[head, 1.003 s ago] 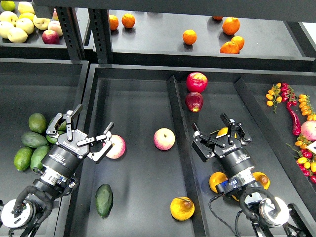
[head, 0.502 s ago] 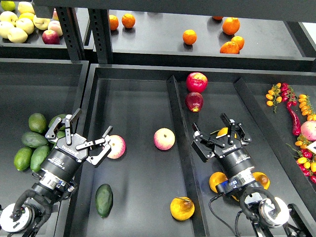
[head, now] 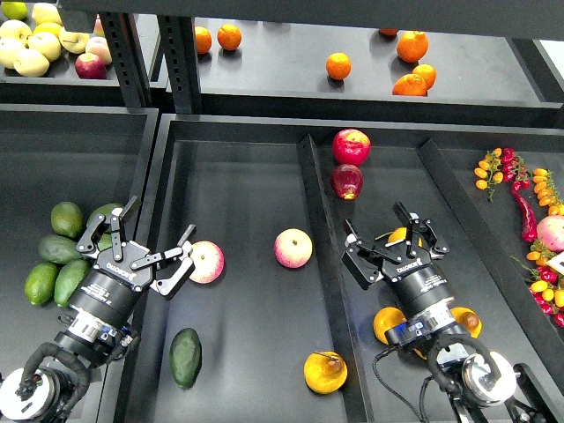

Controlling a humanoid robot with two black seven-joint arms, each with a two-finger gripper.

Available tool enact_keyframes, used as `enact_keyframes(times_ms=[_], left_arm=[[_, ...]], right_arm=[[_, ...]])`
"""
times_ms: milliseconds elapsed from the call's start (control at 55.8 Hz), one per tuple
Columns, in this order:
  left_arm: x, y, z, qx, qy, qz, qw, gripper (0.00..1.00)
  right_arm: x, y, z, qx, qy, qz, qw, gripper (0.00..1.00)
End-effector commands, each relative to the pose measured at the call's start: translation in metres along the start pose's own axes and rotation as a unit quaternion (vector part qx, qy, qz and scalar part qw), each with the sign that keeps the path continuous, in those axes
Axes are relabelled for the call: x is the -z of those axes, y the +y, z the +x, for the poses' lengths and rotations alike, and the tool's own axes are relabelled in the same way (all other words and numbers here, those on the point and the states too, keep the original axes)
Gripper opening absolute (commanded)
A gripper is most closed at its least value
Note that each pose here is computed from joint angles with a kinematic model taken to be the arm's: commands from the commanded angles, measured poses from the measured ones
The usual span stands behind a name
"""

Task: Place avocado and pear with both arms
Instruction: 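Move the left gripper toward the dark green avocado in the middle bin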

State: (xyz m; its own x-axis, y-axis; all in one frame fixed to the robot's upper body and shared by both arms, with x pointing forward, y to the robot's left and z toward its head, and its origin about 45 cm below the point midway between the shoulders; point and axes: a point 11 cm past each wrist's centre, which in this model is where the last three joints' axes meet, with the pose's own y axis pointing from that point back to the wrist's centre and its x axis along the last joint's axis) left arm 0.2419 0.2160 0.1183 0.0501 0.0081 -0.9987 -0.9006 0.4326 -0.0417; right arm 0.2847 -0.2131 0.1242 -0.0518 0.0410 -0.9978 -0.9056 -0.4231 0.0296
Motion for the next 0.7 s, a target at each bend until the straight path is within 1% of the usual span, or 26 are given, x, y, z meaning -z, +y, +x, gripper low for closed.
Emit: enact_keyframes(times_ms=[0, 287, 502, 645, 681], left_arm=[[0.003, 0.002, 0.002, -0.004, 0.003, 0.003, 1.000, 1.00], [0.005, 0.003, 0.006, -0.007, 0.002, 0.013, 1.000, 1.00], [0.012, -0.002, 0.012, -0.014, -0.008, 0.062, 0.998, 1.00], [0.013, -0.020, 0.008, -0.011, -0.044, 0.104, 0.994, 1.00], [0.005, -0.023, 0.007, -0.016, -0.069, 0.118, 0.990, 1.00]], right_arm=[[0.000, 0.000, 0.001, -0.001, 0.000, 0.000, 1.000, 0.99], [0.000, 0.001, 0.001, -0.001, 0.000, 0.001, 1.000, 0.99], [0.000, 0.000, 0.001, -0.004, -0.001, 0.000, 1.000, 0.99], [-0.001, 0.000, 0.002, -0.005, -0.001, -0.001, 1.000, 0.99], [0.000, 0.000, 0.002, -0.005, -0.001, -0.001, 1.000, 0.99]])
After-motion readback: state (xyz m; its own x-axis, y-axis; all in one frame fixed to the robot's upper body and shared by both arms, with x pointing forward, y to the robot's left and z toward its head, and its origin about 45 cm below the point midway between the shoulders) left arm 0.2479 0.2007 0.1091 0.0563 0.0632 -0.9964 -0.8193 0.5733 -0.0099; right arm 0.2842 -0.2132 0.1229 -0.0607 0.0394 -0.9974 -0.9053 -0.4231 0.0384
